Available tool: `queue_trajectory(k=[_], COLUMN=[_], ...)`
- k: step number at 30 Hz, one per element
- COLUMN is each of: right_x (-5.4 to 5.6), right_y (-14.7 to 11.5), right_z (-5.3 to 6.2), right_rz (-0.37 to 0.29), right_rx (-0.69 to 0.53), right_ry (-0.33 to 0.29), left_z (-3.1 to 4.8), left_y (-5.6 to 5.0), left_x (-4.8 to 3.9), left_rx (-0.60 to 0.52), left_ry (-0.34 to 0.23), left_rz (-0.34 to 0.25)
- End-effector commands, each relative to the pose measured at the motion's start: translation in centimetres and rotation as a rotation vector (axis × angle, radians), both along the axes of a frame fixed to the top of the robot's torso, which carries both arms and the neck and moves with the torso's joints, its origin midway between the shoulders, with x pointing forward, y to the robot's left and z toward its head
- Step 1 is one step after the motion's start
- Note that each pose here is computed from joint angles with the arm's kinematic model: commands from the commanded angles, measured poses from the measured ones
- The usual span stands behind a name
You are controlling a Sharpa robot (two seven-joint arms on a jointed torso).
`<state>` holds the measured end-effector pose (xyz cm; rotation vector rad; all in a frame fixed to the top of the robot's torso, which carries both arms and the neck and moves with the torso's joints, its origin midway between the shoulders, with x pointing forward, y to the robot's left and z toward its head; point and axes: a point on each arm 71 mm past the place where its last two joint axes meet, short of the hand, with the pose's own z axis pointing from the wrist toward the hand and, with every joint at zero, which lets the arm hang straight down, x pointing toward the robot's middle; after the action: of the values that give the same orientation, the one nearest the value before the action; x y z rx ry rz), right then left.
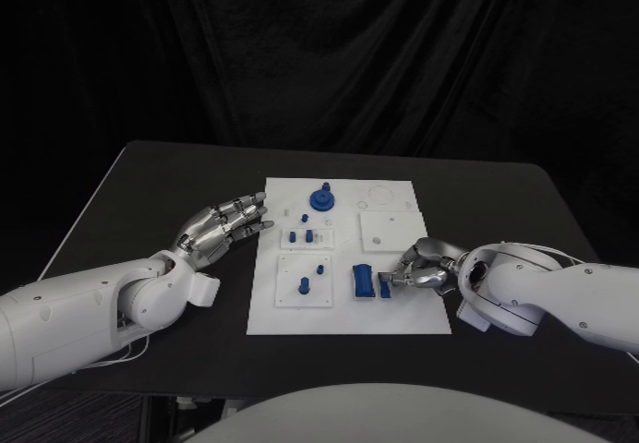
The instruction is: Assemble the parts on the task board
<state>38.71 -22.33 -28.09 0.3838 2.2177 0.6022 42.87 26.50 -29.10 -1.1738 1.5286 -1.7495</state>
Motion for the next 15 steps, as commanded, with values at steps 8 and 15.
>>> queue_trajectory(k=[8, 15], right_x=[-1.2, -2.1], right_y=[-0.7, -1.2], right_z=[0.6, 0.3], right_rz=[0.016, 0.024], right_rx=[-0.004, -0.024], right_ry=[-0.040, 0.001], left_z=[0.01, -0.02], left_y=[0.0, 0.1], left_x=[-0.13, -0.13], left_rx=[-0.015, -0.014], left_ry=[-0.001, -0.001], left_rz=[-0.004, -0.002])
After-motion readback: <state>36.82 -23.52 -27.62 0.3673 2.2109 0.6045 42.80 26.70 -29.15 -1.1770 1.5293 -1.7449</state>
